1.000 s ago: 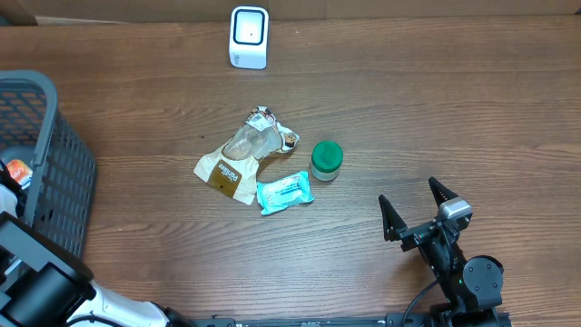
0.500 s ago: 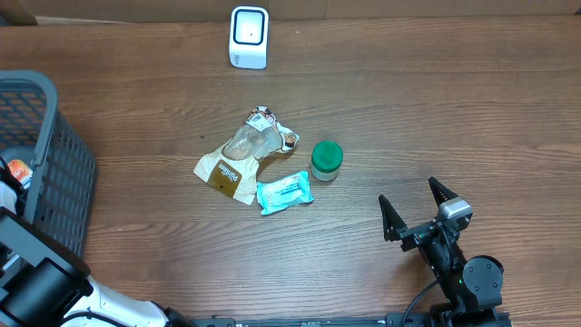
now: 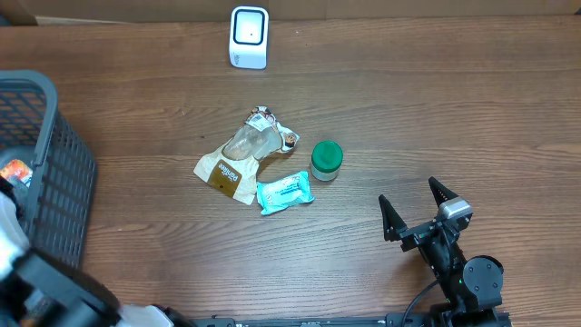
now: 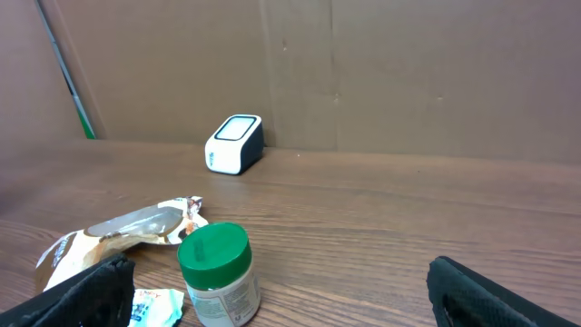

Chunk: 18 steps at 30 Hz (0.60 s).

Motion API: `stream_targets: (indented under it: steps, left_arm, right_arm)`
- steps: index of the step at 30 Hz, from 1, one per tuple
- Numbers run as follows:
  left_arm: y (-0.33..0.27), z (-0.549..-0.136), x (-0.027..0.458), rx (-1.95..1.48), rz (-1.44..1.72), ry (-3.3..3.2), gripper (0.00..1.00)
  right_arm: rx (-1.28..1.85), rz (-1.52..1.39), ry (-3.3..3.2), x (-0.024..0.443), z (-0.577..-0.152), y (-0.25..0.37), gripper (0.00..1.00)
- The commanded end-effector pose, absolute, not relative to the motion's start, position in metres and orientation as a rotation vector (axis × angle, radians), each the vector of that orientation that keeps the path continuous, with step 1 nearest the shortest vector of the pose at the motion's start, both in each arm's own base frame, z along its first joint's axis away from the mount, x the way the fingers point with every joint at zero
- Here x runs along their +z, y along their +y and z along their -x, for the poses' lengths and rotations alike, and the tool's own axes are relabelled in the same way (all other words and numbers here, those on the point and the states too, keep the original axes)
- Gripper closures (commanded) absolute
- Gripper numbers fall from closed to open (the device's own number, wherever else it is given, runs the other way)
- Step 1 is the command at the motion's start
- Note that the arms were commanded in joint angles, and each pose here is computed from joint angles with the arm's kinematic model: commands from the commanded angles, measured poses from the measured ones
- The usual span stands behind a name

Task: Scan the item barcode
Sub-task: 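Reach into the basket and grasp the green Kleenex tissue pack with the left gripper, then carry the Kleenex pack toward the scanner and drop it on the table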

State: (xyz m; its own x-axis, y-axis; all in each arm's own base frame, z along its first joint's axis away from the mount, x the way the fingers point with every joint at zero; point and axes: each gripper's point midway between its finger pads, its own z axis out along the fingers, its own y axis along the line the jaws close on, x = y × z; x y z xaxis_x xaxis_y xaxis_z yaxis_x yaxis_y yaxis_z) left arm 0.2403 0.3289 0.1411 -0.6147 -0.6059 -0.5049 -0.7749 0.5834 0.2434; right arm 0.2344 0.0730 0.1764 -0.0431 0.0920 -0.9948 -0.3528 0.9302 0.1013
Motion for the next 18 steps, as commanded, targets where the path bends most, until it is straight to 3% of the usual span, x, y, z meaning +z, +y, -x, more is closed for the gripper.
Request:
stream_targets:
  steps: [1,8,18]
  left_arm:
    - [0.319,-0.248,0.222,0.638,1.096,2.173,0.96]
    - [0.256,-0.276,0.301,0.395,0.898,1.966,0.96]
    - [0.098,-0.316,0.295,-0.063,0.558,2.154,0.96]
  right_arm:
    - [0.368,0.213,1.57,0.175,-0.234,0.074,0.0]
    - [0.368,0.213,1.57,0.175,-0.234,0.074,0.0]
    - [0.368,0.213,1.57,0.175,-0.234,0.074,0.0]
